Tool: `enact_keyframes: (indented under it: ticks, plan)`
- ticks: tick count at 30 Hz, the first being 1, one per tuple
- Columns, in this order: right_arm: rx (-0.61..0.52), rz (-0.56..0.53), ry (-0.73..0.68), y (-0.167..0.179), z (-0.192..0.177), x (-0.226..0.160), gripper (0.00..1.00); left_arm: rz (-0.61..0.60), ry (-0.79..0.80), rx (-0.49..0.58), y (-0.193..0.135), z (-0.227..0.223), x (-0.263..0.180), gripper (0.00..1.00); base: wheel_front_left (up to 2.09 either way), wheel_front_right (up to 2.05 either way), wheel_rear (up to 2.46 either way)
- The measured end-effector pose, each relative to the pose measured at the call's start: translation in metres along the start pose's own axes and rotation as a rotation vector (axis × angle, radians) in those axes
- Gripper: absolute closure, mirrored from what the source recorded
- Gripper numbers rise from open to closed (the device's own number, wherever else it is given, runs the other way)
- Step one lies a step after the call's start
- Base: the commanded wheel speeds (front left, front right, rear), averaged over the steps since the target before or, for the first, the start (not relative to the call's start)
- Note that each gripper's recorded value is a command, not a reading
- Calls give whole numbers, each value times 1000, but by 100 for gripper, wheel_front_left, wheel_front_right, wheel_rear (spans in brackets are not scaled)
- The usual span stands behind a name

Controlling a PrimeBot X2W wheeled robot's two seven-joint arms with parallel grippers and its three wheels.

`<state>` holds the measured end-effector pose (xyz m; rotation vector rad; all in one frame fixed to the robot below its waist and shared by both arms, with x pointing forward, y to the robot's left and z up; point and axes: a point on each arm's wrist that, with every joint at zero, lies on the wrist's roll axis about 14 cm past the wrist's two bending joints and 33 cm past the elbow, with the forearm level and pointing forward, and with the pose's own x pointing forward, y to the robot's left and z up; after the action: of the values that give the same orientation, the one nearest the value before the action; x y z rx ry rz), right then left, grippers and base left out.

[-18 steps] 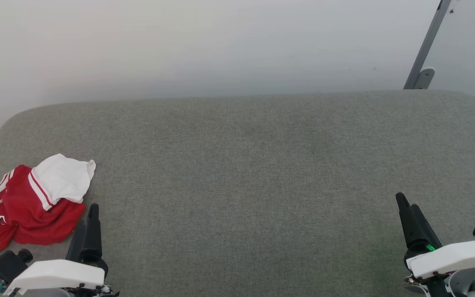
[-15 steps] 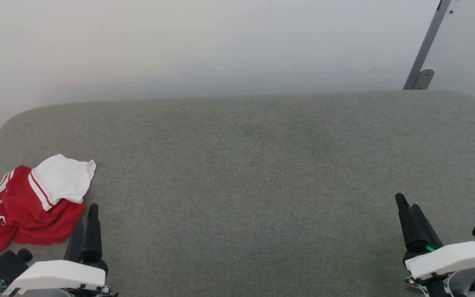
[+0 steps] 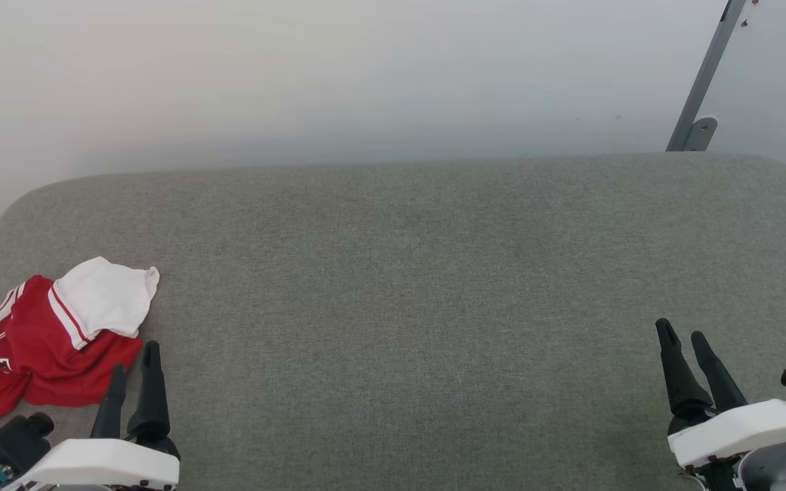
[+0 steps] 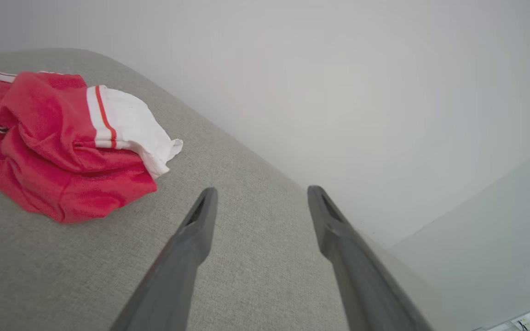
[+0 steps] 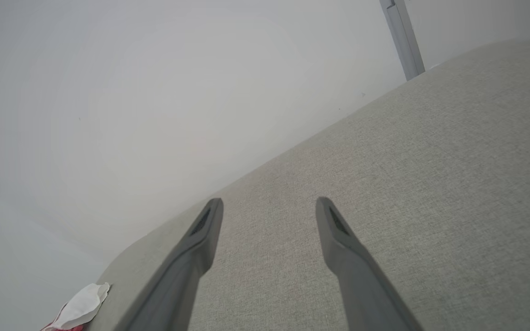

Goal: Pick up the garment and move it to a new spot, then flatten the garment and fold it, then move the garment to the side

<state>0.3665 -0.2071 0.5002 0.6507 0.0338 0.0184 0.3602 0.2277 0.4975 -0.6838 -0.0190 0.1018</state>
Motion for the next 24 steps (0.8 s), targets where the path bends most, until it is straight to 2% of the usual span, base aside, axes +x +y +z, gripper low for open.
enact_keyframes:
  ticks: [24]
  plan:
    - [-251,54,-37,9,10,-3,0,-78,-43,246,-13,7,-5,0,0,0,0]
